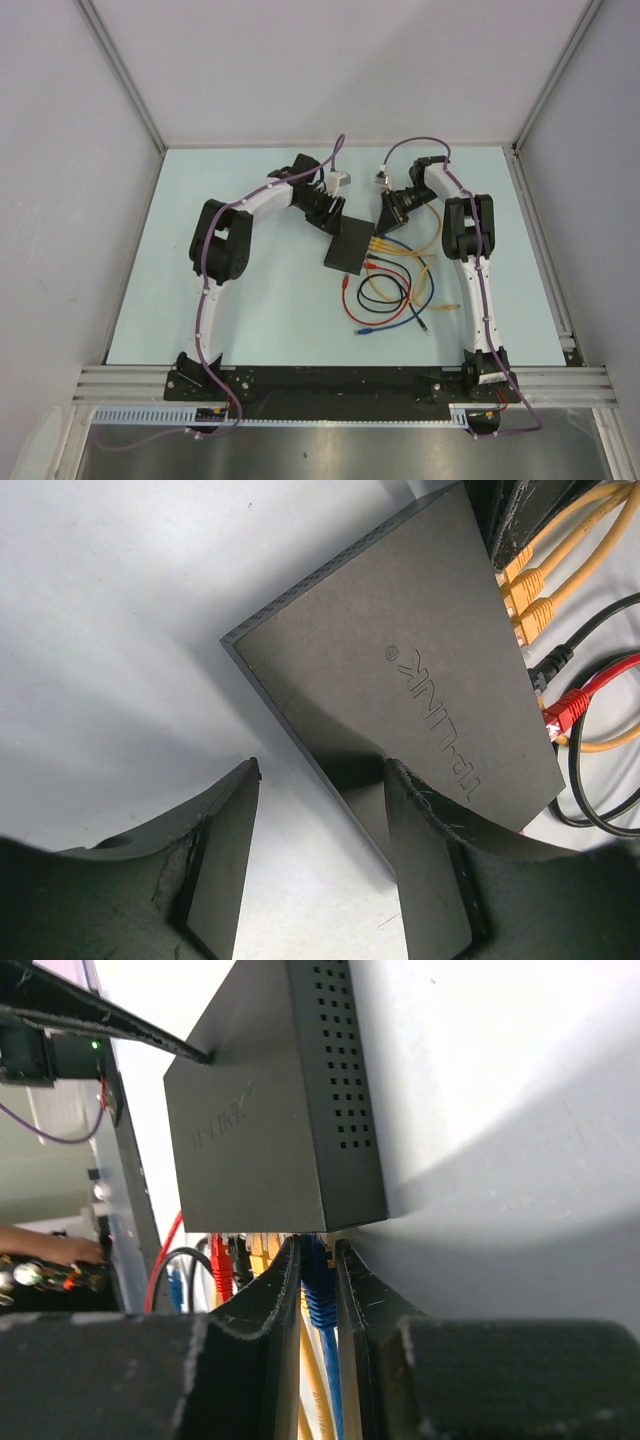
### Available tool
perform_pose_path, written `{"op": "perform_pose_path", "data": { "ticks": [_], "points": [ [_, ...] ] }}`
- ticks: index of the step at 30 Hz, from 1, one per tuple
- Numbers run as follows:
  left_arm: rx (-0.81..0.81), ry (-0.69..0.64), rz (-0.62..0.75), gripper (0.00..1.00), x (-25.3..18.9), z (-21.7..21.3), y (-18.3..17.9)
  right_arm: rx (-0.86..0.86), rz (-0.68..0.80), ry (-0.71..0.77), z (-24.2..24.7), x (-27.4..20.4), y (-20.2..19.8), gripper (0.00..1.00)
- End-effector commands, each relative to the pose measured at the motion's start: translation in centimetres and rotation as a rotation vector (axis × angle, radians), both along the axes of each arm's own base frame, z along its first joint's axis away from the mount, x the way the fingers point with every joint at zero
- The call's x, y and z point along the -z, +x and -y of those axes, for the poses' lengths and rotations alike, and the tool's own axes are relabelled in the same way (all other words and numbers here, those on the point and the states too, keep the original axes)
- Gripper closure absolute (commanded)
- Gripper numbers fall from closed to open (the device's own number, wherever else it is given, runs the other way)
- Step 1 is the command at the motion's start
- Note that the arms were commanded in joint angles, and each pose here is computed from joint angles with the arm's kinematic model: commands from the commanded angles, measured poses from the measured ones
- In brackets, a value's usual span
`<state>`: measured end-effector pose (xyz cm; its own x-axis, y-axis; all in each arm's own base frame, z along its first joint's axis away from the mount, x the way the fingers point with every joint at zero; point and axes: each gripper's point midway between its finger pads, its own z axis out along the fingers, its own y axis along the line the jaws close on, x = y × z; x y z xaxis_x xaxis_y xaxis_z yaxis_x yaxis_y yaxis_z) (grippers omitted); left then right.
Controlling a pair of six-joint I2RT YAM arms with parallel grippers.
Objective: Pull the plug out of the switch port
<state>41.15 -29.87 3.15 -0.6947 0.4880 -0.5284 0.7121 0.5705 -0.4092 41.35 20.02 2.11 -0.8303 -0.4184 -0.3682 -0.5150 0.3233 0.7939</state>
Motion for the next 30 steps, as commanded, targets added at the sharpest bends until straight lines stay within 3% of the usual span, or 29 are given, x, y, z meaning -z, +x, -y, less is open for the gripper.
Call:
{"op": "perform_pose_path", "data": {
  "ticks": [1,5,17,22,23,24,25,30],
  "points": [
    [0.022,0.129,0.013,0.42,3.0,-1.6,-0.8,-0.101,-0.013,-0.130,3.7,2.6,-1.9,0.94],
    [0.021,0.124,0.012,0.42,2.9,-1.6,-0.8,-0.097,-0.010,-0.164,4.2,2.7,-1.6,1.00],
    [0.019,0.116,0.014,0.42,2.7,-1.7,-0.8,-0.143,0.100,-0.166,5.1,0.4,-1.5,1.00],
    [0.018,0.113,0.008,0.42,2.7,-1.9,-0.9,-0.153,0.178,-0.251,6.3,-0.2,-0.5,1.00],
    [0.018,0.115,0.008,0.42,2.7,-1.9,-1.0,-0.150,0.206,-0.257,6.4,-0.9,-0.3,0.96],
    [0.016,0.109,0.007,0.42,2.5,-1.9,-0.9,-0.141,0.226,-0.267,6.5,-0.5,0.1,0.73],
    [0.009,0.107,0.001,0.42,2.4,-1.9,-0.8,-0.121,0.226,-0.291,6.7,-0.5,0.3,0.64],
    [-0.021,0.072,0.002,0.39,0.8,-2.0,-0.1,-0.023,0.414,-0.258,6.8,-6.8,2.7,0.38]
  ]
}}
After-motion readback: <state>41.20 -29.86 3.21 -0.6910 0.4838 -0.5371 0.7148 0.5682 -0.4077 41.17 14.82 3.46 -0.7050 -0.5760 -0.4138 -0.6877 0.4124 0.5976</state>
